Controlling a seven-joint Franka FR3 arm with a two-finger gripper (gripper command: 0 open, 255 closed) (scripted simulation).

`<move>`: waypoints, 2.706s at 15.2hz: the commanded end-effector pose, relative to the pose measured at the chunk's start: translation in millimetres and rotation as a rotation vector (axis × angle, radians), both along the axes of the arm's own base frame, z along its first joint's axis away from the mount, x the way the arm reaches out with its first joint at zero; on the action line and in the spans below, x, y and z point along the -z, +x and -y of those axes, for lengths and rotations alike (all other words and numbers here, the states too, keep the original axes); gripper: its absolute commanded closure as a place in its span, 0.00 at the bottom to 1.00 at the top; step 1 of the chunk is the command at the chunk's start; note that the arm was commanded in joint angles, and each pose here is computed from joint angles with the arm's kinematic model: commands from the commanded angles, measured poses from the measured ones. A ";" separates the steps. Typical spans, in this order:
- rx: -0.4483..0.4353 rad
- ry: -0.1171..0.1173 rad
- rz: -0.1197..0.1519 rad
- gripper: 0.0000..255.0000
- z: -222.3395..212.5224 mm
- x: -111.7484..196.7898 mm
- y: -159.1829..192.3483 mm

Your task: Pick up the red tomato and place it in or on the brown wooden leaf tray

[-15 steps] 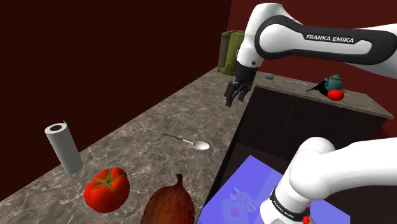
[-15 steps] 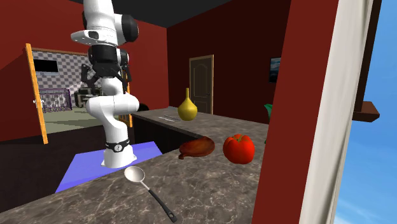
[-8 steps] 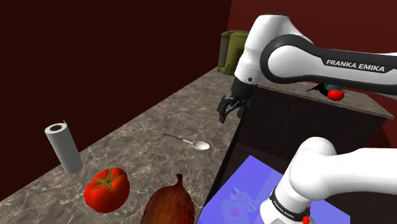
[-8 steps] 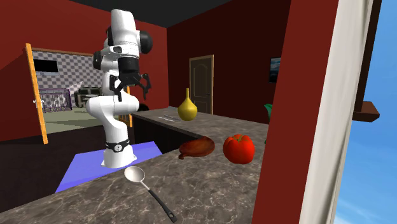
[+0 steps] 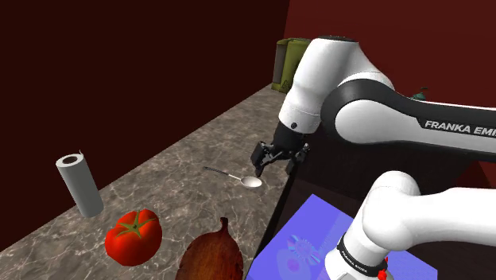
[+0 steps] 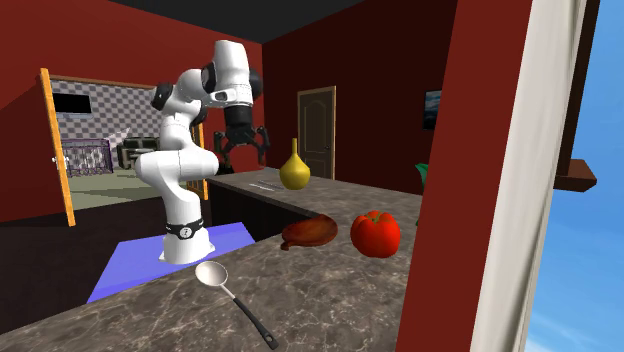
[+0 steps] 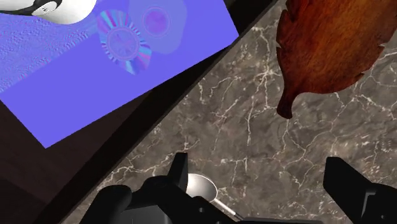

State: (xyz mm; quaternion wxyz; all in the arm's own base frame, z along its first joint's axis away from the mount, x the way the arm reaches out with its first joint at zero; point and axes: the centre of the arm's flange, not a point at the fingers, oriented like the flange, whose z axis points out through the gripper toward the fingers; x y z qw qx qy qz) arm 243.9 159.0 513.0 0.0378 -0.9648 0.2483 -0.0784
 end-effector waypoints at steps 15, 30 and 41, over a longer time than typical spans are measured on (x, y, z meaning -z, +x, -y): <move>0.497 0.076 0.082 0.00 -207.6 54.4 28.3; 0.957 0.145 0.159 0.00 -368.3 86.1 142.5; 0.981 0.148 0.163 0.00 -372.1 125.0 163.3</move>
